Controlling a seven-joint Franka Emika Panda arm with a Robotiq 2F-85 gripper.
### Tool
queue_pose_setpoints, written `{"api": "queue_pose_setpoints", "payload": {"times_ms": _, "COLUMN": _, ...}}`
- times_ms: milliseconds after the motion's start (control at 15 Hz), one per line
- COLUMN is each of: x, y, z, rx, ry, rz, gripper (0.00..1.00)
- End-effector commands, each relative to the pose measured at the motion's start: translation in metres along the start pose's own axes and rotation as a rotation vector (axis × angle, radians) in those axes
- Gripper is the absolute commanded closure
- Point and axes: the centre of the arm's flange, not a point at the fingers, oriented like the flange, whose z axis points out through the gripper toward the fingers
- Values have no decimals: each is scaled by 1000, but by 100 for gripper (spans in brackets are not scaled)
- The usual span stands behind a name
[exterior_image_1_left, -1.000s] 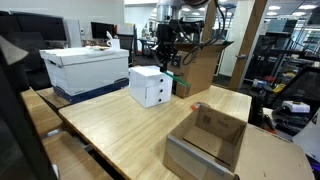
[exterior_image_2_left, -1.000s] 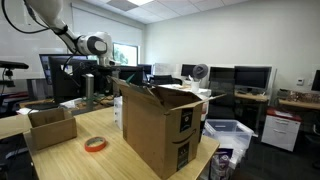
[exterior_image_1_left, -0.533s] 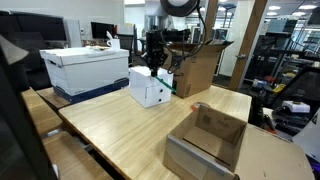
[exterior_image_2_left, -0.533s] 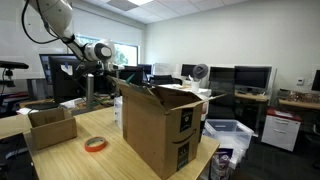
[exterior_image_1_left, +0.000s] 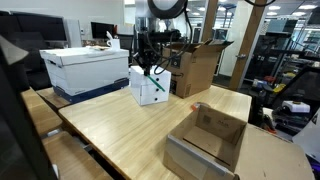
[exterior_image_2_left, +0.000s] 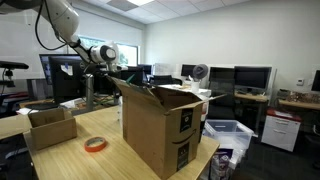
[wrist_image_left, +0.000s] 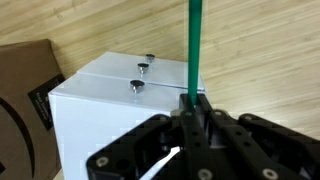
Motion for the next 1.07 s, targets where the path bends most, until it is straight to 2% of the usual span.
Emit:
{"api": "queue_pose_setpoints", "payload": {"times_ms": 0, "x": 17, "y": -2, "z": 1, "rx": -44, "ry": 12, "rz": 57, "gripper": 94}}
{"api": "queue_pose_setpoints", "payload": {"times_ms": 200, "x": 28, "y": 2, "z": -1, "rx": -64, "ry": 7, "rz": 97, "gripper": 94}}
{"api": "queue_pose_setpoints", "payload": {"times_ms": 333, "x": 32, "y": 5, "z": -3, "rx": -70, "ry": -25, "rz": 121, "gripper": 94}}
{"api": "queue_pose_setpoints", "payload": {"times_ms": 667, "x": 45, "y": 10, "z": -9, "rx": -87, "ry": -16, "rz": 163, "gripper": 94}}
{"api": "queue_pose_setpoints", "payload": {"times_ms": 1000, "x": 62, "y": 14, "z": 1, "rx": -107, "ry": 10, "rz": 210, "gripper": 94}}
